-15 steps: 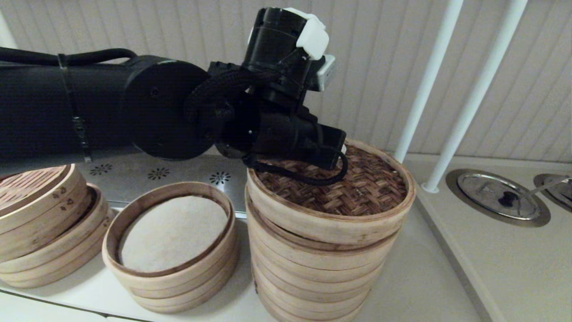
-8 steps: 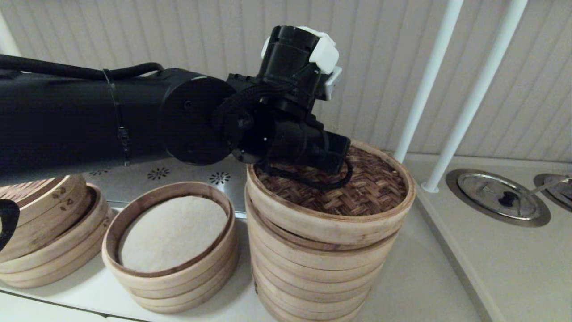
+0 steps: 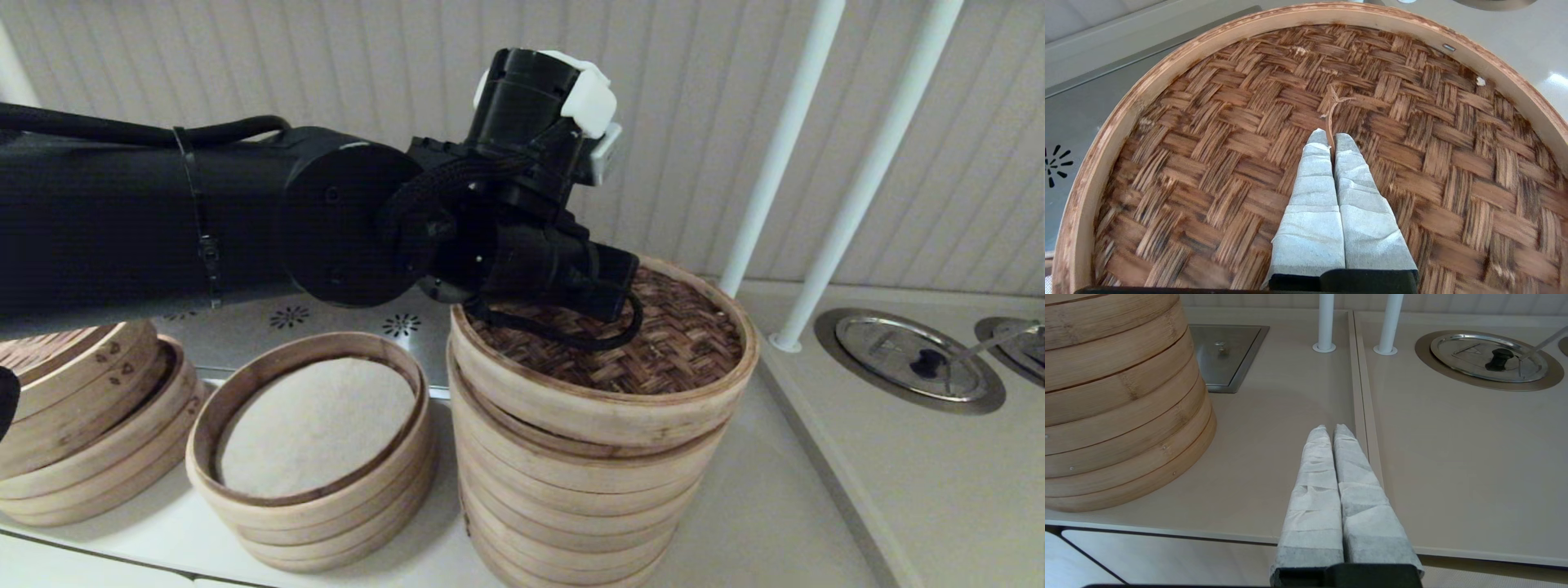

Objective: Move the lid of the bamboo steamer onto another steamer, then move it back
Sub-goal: Put the steamer

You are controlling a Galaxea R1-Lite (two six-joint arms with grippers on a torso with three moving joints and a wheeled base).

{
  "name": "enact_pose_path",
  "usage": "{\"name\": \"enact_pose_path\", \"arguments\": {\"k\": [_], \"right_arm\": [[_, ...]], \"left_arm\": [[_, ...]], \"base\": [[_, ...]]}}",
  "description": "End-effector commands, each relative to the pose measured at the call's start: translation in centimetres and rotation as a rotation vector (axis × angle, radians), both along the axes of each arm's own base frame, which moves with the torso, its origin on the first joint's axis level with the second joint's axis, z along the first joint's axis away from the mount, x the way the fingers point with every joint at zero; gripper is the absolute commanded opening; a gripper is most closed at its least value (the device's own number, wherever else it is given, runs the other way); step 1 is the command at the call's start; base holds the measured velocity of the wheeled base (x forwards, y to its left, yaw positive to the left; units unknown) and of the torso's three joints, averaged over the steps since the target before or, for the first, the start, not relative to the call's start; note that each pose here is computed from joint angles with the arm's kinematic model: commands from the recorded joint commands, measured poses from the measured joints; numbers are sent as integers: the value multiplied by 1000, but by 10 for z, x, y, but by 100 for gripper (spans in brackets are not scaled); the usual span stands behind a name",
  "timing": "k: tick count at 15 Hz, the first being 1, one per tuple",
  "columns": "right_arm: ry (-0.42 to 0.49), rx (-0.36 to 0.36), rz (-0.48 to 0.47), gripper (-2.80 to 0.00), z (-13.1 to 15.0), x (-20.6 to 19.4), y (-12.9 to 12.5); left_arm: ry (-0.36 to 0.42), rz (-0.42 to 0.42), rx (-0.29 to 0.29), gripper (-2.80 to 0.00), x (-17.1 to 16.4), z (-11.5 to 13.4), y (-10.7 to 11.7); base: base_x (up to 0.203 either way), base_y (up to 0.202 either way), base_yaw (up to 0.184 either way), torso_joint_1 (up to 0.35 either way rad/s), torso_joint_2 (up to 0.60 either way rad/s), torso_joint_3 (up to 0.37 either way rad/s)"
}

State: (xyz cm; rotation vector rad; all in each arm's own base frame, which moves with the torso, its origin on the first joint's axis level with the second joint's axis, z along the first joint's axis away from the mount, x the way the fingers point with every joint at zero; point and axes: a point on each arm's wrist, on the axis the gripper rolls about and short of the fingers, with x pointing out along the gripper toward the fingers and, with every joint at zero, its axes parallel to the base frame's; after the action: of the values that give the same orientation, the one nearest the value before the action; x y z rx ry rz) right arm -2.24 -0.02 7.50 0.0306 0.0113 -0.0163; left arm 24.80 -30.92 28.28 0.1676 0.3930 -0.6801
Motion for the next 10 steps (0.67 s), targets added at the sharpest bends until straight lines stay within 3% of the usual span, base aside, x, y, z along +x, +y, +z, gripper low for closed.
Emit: {"name": "enact_pose_path", "arguments": {"k": [1, 10], "right_arm": [[2, 0, 1, -280, 0, 0, 0], [2, 0, -1, -280, 0, 0, 0]], "left_arm": [[-4, 3, -4, -280, -3, 4, 4], [-18, -7, -14, -280, -11, 14, 11]], "base": [[0, 0, 0, 0, 0, 0], [0, 0, 0, 0, 0, 0]]}}
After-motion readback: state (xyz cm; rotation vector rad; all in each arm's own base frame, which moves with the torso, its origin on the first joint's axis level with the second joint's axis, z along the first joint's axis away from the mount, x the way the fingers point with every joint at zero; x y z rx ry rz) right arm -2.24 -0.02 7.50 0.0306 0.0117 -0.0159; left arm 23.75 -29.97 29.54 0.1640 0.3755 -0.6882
